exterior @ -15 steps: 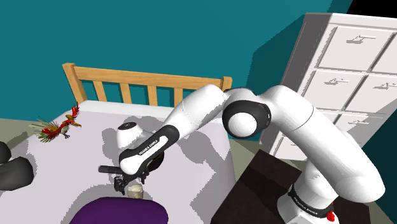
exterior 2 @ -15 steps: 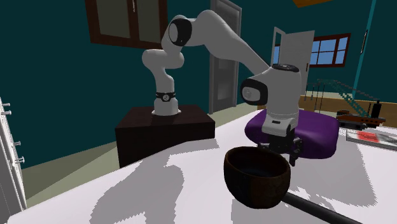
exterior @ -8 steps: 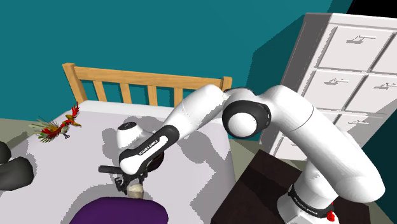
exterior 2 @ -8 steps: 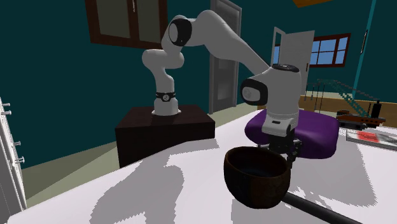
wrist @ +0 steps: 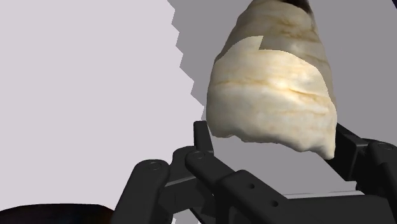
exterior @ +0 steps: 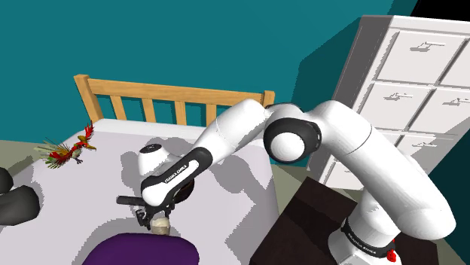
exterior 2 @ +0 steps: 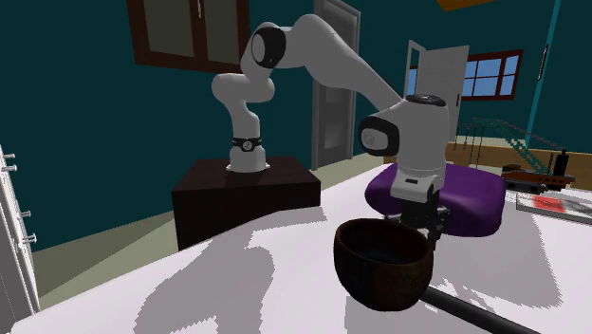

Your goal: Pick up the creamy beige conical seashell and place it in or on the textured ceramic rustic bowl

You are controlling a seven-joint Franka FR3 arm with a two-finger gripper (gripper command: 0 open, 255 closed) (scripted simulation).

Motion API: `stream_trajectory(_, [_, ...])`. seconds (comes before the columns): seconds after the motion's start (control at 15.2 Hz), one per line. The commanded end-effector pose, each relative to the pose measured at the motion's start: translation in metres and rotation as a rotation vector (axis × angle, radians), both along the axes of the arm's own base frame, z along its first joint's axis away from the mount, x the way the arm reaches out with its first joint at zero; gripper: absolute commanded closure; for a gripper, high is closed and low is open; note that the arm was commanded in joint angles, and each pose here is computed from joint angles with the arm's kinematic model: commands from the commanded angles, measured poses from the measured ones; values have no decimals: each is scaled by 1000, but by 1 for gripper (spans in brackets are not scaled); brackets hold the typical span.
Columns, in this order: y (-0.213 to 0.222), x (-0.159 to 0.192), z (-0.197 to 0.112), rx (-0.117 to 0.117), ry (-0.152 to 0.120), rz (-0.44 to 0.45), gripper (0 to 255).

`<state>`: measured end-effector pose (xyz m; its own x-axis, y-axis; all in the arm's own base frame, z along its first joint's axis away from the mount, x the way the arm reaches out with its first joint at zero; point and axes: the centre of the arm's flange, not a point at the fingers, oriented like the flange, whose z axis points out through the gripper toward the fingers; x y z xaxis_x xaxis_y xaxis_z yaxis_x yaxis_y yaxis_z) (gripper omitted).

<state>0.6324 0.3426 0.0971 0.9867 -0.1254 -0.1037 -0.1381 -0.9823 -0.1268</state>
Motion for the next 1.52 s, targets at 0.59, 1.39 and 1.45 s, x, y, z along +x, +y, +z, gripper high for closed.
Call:
stream_trajectory(0.59, [0, 0, 55, 0, 0, 0, 255])
stream_trajectory(1.39, [0, 0, 119, 0, 0, 0, 255])
stream_trajectory(1.45, [0, 0, 124, 0, 0, 0, 255])
